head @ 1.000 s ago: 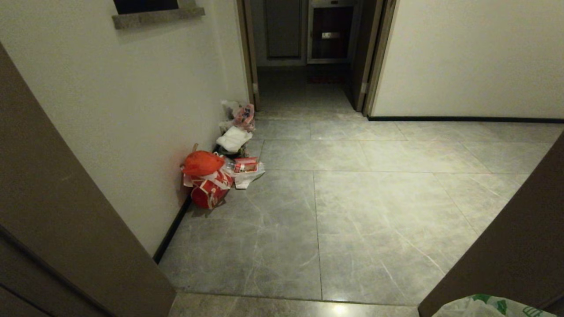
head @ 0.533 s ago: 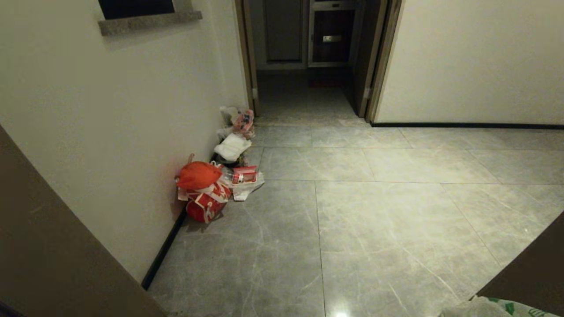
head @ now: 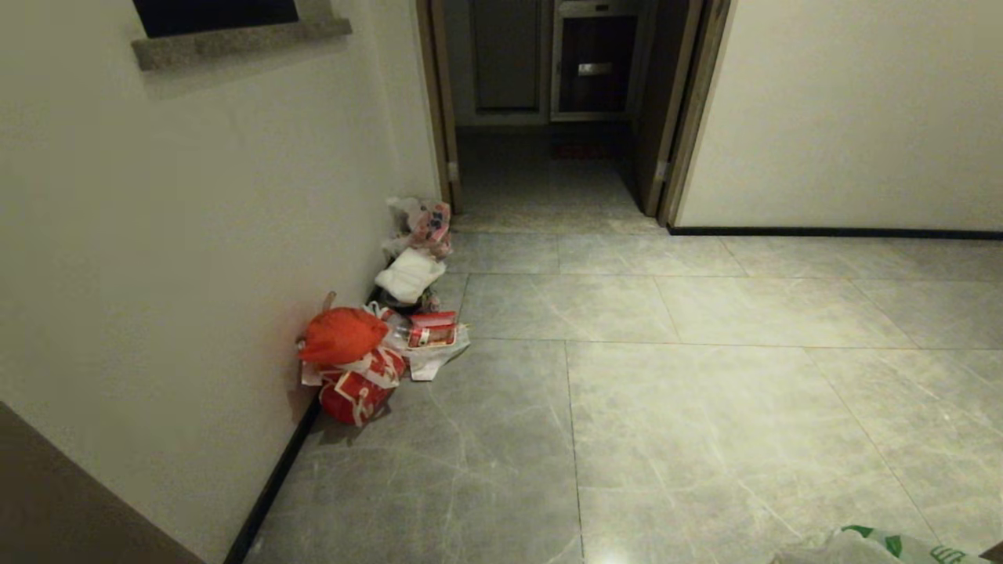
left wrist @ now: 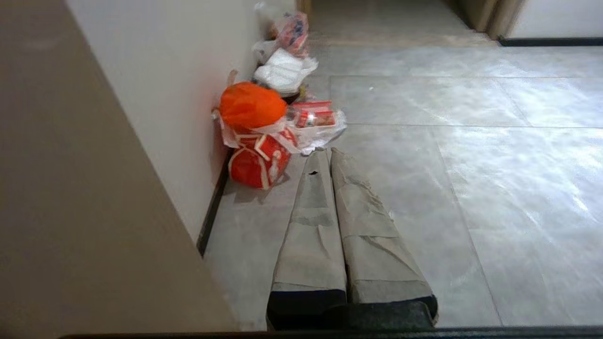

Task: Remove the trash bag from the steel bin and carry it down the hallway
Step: Put the trash bag at the door

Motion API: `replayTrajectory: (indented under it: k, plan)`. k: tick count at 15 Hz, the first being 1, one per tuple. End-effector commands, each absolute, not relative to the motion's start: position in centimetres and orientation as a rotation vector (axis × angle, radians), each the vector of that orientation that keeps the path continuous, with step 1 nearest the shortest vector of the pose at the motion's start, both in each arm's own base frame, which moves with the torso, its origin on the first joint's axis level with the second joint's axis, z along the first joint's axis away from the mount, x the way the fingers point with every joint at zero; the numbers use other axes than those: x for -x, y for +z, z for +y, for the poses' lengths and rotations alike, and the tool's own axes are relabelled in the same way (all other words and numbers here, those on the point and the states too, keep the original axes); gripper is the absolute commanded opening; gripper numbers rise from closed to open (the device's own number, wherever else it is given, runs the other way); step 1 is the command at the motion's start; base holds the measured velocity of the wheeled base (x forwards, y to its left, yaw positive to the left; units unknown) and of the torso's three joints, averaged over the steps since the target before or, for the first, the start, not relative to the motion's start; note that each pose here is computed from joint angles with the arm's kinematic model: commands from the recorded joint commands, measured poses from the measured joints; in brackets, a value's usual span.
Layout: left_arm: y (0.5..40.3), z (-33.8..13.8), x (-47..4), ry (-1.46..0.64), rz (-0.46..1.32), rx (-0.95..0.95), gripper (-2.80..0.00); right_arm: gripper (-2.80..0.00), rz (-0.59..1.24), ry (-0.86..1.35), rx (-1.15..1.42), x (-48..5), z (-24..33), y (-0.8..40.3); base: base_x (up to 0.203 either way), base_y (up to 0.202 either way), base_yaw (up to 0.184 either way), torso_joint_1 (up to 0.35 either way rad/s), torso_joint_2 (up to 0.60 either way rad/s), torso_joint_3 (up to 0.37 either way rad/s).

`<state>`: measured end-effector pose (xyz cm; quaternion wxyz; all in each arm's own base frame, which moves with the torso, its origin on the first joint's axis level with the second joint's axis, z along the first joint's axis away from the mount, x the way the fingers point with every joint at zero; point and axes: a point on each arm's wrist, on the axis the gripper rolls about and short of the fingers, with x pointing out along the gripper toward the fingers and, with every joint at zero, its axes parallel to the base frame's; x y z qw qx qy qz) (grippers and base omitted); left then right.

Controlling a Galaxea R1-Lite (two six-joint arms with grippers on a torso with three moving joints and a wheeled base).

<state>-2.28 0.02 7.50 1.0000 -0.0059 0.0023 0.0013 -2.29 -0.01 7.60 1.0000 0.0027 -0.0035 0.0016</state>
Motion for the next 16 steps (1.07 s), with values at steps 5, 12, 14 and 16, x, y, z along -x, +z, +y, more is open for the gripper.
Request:
replayTrajectory:
  k: [5,12,14,16]
  plan:
    - [7.46,0.02,2.27,0.003,0.006,0.012,-2.8,-2.8,-0.006,0.003,-0.006,2.28,-0.01,7.52,0.193,0.0,0.001,0.001,0.0,0.002]
    - [7.46,0.02,2.27,0.003,0.006,0.012,-2.8,-2.8,-0.006,0.003,-0.006,2.28,-0.01,7.52,0.195,0.0,0.001,0.002,0.0,0.001]
    - [7.46,0.02,2.27,0.003,0.006,0.012,-2.8,-2.8,-0.006,0.003,-0.006,2.28,-0.01,7.52,0.19,0.0,-0.001,0.002,0.01,0.004]
    - [7.46,0.02,2.27,0.003,0.006,0.012,-2.8,-2.8,-0.006,0.003,-0.006,2.28,-0.01,7.52,0.194,0.0,0.0,0.001,0.01,0.002]
